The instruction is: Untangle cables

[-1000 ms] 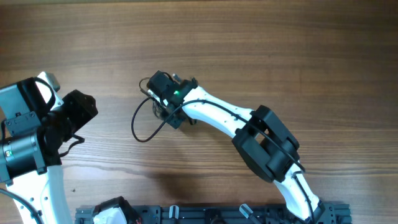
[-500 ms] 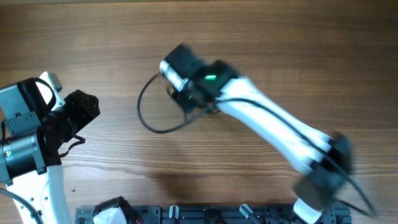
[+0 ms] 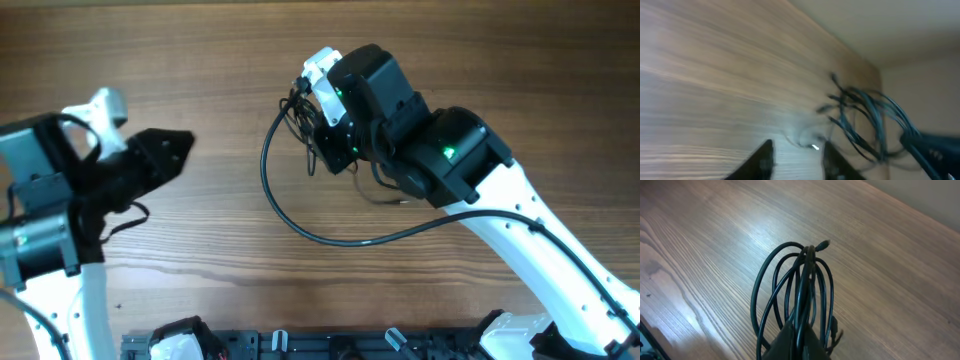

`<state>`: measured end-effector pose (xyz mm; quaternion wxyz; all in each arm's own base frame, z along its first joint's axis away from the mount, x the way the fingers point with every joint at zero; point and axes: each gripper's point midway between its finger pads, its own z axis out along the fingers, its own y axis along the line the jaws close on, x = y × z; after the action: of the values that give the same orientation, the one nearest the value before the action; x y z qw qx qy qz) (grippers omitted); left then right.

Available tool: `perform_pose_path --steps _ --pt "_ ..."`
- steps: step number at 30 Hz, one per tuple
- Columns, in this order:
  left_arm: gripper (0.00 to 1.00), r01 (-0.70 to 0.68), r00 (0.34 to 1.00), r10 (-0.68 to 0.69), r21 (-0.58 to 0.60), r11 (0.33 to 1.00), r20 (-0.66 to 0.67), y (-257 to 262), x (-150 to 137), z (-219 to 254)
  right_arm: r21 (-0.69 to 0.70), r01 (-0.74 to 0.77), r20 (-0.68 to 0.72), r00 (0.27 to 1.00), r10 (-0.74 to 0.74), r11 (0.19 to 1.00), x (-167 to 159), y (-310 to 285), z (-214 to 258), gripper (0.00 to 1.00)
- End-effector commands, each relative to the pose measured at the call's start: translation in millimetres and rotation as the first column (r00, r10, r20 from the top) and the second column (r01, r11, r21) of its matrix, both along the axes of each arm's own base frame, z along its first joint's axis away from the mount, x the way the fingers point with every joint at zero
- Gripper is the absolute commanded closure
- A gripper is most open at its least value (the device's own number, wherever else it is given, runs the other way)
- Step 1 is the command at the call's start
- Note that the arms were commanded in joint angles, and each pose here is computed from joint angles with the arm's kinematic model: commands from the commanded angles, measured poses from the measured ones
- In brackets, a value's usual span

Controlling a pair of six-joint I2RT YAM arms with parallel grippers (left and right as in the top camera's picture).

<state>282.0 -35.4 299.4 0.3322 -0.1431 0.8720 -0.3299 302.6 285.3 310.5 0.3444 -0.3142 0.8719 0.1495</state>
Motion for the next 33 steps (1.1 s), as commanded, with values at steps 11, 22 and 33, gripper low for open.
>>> perform_pose_path --steps 11,22,33 --pt "0.54 0.495 0.869 -0.495 -0.049 0.868 0.008 -152 34 -35 -0.005 0.013 -0.012 1.000 -0.013 1.000 -3 -3 0 0.96" --pt "0.55 0.463 0.885 -0.465 -0.071 0.884 -0.014 -154 50 -46 -0.013 0.018 -0.011 1.000 -0.018 1.000 -2 -5 -1 0.96" --pt "0.96 0.344 0.935 -0.336 0.061 0.937 -0.111 -128 59 -73 0.215 0.125 0.266 0.947 -0.182 0.969 3 -34 108 0.96"
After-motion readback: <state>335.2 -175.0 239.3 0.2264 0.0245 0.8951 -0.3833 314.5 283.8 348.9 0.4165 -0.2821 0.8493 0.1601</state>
